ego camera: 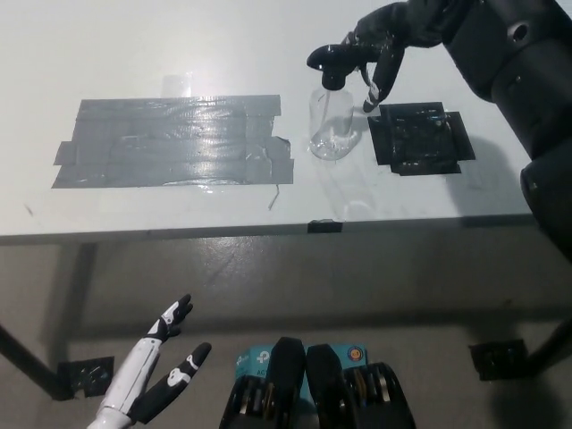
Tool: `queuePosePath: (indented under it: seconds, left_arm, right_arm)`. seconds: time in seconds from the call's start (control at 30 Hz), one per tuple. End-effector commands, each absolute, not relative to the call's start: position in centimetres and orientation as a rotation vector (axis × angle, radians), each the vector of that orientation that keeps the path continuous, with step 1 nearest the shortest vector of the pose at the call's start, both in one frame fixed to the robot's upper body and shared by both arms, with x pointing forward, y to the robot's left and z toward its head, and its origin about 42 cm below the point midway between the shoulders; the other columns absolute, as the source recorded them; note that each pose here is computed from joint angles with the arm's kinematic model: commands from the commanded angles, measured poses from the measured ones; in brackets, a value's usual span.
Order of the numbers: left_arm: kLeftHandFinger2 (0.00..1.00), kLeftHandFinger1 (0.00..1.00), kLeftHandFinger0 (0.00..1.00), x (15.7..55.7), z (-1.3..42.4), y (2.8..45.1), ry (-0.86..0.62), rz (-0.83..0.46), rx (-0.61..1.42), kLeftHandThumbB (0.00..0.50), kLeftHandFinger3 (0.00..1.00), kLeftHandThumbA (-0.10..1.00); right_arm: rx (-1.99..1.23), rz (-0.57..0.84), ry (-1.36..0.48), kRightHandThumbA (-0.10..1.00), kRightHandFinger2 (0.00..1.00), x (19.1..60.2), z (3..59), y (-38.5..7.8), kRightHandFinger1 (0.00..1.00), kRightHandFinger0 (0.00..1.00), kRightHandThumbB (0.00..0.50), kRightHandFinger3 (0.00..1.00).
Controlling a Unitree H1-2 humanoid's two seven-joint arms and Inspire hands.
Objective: The robot grabs the black lid of the spray bottle on the desk and places it on the black area of the desk
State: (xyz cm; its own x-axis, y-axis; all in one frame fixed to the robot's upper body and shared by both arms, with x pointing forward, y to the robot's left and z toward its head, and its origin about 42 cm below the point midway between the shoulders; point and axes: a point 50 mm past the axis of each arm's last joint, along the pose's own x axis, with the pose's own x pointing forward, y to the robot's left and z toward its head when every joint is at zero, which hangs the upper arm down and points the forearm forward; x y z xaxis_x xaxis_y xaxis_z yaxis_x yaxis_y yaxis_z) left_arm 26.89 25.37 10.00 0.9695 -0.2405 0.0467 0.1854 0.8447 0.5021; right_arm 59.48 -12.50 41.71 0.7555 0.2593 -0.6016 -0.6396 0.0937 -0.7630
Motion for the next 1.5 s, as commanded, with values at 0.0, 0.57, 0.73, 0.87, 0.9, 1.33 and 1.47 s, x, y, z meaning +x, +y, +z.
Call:
queuePosePath:
  seconds: [0.0, 0.57, 0.73, 0.87, 0.9, 1.33, 1.47]
  left_arm:
    - [1.00, 1.00, 0.95, 27.4, 11.3, 25.2, -0.168, -0.229, 0.519, 0.219, 1.00, 0.85]
    - [1.00, 1.00, 0.93, 27.8, 11.4, 25.2, -0.189, -0.231, 0.525, 0.226, 1.00, 0.87]
    - [1.00, 1.00, 0.93, 27.9, 11.6, 25.2, -0.192, -0.234, 0.530, 0.226, 1.00, 0.88]
    - [1.00, 1.00, 0.93, 28.0, 11.7, 25.3, -0.199, -0.239, 0.536, 0.219, 1.00, 0.88]
    - [1.00, 1.00, 0.94, 28.0, 11.7, 25.2, -0.198, -0.238, 0.539, 0.220, 1.00, 0.88]
    - [1.00, 1.00, 0.91, 28.1, 12.1, 25.1, -0.198, -0.251, 0.544, 0.226, 1.00, 0.87]
    - [1.00, 0.99, 0.91, 28.2, 12.1, 25.0, -0.205, -0.253, 0.549, 0.223, 1.00, 0.86]
  right_arm:
    - [-1.367, 0.617, 0.285, 0.74, 1.00, 59.7, 44.7, -12.6, 1.00, 1.00, 0.440, 1.00]
    - [-1.320, 0.485, 0.131, 0.85, 1.00, 60.2, 44.8, -13.2, 1.00, 1.00, 0.500, 1.00]
    - [-1.323, 0.451, 0.102, 0.93, 1.00, 60.3, 44.3, -13.0, 1.00, 1.00, 0.500, 1.00]
    - [-1.310, 0.449, 0.087, 0.93, 1.00, 60.3, 44.1, -12.8, 1.00, 1.00, 0.500, 1.00]
    - [-1.305, 0.447, 0.089, 0.93, 1.00, 60.3, 44.1, -12.8, 1.00, 1.00, 0.500, 1.00]
    - [-1.278, 0.460, 0.080, 0.90, 1.00, 60.2, 43.7, -12.3, 1.00, 1.00, 0.500, 1.00]
    - [-1.294, 0.467, 0.071, 0.93, 1.00, 60.1, 43.9, -11.8, 1.00, 1.00, 0.500, 1.00]
